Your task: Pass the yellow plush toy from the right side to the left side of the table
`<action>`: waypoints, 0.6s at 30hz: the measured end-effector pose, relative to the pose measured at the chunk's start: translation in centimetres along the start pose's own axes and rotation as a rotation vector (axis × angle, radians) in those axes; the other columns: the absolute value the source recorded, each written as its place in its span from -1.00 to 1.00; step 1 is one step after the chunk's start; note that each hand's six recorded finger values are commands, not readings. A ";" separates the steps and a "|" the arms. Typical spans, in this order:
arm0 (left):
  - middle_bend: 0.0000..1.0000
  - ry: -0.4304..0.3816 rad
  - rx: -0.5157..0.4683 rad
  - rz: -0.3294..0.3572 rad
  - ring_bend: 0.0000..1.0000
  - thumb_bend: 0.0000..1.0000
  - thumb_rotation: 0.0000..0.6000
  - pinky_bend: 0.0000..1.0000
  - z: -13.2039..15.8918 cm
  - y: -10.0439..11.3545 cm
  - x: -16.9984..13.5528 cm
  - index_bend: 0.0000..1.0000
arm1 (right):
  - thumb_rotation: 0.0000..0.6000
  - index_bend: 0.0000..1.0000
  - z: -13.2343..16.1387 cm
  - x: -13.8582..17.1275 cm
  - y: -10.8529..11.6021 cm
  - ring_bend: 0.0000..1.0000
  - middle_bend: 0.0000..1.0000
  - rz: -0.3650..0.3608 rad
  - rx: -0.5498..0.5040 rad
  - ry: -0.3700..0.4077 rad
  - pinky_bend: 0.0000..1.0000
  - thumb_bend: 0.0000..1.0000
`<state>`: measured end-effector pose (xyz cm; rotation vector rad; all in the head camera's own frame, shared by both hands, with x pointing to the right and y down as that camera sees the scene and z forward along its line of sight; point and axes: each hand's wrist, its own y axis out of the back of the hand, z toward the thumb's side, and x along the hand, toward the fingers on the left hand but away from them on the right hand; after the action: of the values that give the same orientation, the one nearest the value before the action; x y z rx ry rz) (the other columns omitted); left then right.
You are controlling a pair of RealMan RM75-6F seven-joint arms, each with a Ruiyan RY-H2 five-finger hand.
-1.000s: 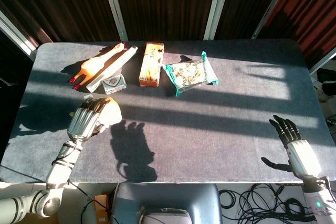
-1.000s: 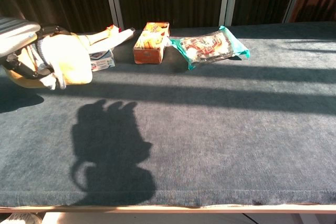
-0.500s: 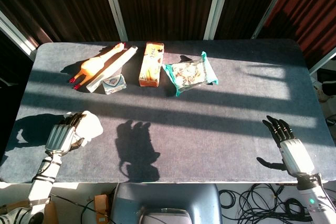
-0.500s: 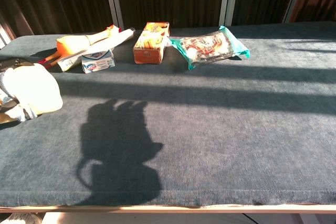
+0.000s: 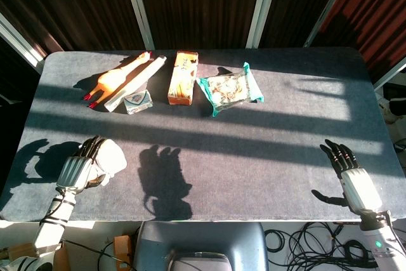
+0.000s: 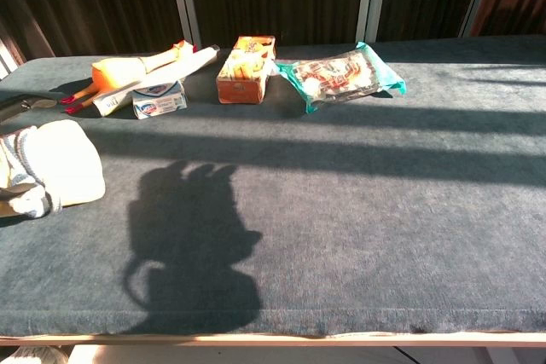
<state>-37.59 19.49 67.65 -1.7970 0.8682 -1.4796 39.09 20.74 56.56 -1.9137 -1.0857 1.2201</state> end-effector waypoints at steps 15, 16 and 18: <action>-1.00 0.039 0.051 -0.059 -0.91 -0.56 1.00 -0.34 -2.9 3.2 -4.0 -1.00 | 1.00 -1.00 0.1 0.0 0.0 -1.00 -1.00 -0.011 -0.003 -0.001 -1.00 -0.97; -1.00 0.043 0.053 -0.049 -0.91 -0.54 1.00 -0.36 -3.1 3.7 -4.4 -1.00 | 1.00 -1.00 0.1 0.0 0.0 -1.00 -1.00 -0.012 -0.003 -0.001 -1.00 -0.97; -1.00 0.046 0.053 -0.024 -0.89 -0.50 1.00 -0.42 -3.4 4.4 -5.0 -1.00 | 1.00 -1.00 0.1 0.0 0.1 -1.00 -1.00 -0.014 -0.005 -0.001 -1.00 -0.97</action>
<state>-42.02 20.87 61.82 -1.7465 0.8248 -1.5499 38.99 20.73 56.45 -1.9064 -1.1015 1.2115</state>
